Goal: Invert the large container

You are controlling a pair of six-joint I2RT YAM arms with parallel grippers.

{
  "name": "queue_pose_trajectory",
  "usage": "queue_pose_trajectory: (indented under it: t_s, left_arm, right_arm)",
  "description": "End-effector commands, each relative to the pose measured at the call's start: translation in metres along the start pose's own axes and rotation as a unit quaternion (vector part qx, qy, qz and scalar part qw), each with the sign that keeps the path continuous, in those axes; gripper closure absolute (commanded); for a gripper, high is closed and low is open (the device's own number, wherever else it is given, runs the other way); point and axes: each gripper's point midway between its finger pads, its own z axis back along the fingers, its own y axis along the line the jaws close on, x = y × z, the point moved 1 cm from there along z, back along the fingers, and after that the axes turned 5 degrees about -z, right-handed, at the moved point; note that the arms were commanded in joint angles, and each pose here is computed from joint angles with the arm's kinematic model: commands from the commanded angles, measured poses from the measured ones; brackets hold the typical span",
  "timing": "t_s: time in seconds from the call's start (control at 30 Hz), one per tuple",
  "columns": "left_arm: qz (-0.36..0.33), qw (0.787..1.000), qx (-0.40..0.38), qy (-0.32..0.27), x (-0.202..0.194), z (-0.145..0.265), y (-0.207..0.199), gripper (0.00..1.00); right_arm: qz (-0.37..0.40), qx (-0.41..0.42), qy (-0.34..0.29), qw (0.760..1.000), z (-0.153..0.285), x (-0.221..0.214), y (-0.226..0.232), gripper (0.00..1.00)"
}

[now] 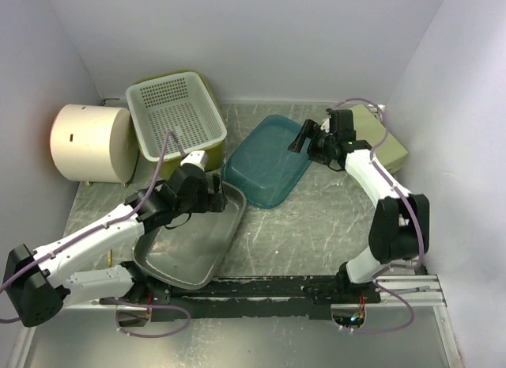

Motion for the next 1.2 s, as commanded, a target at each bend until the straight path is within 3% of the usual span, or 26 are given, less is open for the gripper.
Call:
queue_pose_trajectory:
  t_s: [0.0,0.13,0.27,0.57,0.73,0.87,1.0,1.17]
  left_arm:
    - [-0.006,0.999,-0.026,-0.026,0.013,0.006,-0.010,0.00]
    - [-0.011,0.999,-0.046,-0.026,0.018,0.002,-0.022,0.01]
    - [-0.011,0.999,-0.041,-0.033,0.025,0.001,-0.026,0.00]
    - [0.032,0.998,-0.002,-0.061,0.041,0.005,-0.017,0.00]
    - [0.060,0.994,0.024,-0.087,0.051,0.017,-0.005,0.00]
    - [0.060,0.994,0.011,-0.091,0.051,0.022,-0.006,0.00]
    - [0.058,0.994,-0.017,-0.087,0.046,0.024,-0.013,0.00]
    - [0.047,0.995,-0.025,-0.083,0.043,0.025,-0.015,0.00]
  right_arm:
    - [0.017,-0.026,-0.033,0.999,0.033,0.003,-0.003,0.15]
    - [-0.001,-0.079,-0.030,0.996,0.043,-0.016,-0.034,0.15]
    - [-0.017,-0.032,0.020,0.999,0.045,-0.066,-0.024,0.16]
    - [0.012,0.034,0.063,0.997,0.035,-0.148,0.056,0.16]
    - [-0.046,0.118,0.106,0.986,0.026,-0.176,0.099,0.16]
    - [-0.030,0.077,0.049,0.995,0.007,-0.141,0.093,0.16]
    - [-0.033,-0.008,0.012,0.999,-0.012,-0.073,0.031,0.15]
    - [-0.038,-0.023,-0.030,0.999,0.006,-0.014,0.008,0.16]
